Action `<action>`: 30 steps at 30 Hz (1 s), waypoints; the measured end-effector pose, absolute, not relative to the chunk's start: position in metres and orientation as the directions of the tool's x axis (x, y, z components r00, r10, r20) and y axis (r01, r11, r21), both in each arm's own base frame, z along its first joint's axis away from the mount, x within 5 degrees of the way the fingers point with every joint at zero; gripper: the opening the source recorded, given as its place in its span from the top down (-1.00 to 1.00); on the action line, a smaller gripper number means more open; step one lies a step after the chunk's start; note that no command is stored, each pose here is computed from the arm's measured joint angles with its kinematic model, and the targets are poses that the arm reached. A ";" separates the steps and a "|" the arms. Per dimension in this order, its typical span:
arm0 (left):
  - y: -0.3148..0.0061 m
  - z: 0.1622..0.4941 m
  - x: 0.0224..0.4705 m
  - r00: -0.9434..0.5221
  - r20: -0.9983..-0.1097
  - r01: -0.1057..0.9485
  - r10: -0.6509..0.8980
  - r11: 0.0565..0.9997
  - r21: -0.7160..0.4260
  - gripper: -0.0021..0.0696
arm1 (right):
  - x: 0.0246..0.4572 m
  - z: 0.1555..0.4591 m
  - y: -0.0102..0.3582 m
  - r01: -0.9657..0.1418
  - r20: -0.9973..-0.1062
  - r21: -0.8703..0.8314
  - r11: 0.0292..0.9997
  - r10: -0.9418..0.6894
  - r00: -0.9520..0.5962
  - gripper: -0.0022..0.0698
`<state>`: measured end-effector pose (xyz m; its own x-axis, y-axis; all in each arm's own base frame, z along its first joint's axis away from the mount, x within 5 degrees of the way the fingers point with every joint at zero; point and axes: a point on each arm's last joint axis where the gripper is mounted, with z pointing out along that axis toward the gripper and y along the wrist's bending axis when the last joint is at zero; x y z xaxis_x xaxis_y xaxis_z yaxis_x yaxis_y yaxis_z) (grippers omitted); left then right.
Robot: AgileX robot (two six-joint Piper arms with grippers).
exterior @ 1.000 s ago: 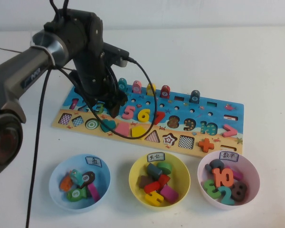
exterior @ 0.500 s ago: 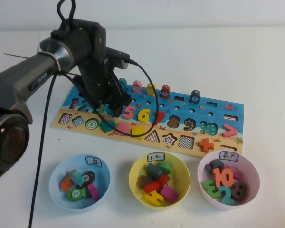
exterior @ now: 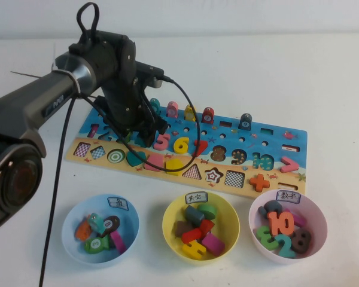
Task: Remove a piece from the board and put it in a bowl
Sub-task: Pick up the "number 4"
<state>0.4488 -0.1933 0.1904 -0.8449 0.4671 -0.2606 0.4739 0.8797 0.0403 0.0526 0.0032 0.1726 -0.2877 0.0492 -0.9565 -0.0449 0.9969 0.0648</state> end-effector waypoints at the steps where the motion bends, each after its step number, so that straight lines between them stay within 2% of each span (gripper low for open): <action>1: -0.193 0.189 0.449 -0.846 -0.256 0.474 0.468 0.880 0.040 -0.29 | 0.053 0.173 0.003 -0.045 -0.956 0.065 0.997 0.049 -0.288 0.99; 9: -0.193 0.189 0.449 -0.851 -0.251 0.467 0.461 0.883 0.037 -0.23 | 0.053 0.173 0.003 -0.045 -0.956 0.065 0.997 0.049 -0.288 0.99; 11: -0.193 0.189 0.448 -0.853 -0.250 0.465 0.458 0.885 0.033 -0.12 | 0.053 0.173 0.003 -0.045 -0.956 0.065 0.997 0.049 -0.288 0.99; 15: -0.195 0.188 0.447 -0.856 -0.246 0.464 0.454 0.885 0.018 0.29 | 0.053 0.173 0.003 -0.045 -0.956 0.065 0.997 0.049 -0.288 0.99; 30: -0.195 0.188 0.446 -0.857 -0.235 0.466 0.458 0.885 0.024 0.28 | 0.053 0.173 0.003 -0.045 -0.956 0.065 0.997 0.049 -0.288 0.99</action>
<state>0.4464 -0.1945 0.1882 -0.8574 0.4579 -0.2349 0.4658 0.8846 0.0240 0.0526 0.0032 0.1726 -0.2877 0.0492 -0.9565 -0.0449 0.9969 0.0648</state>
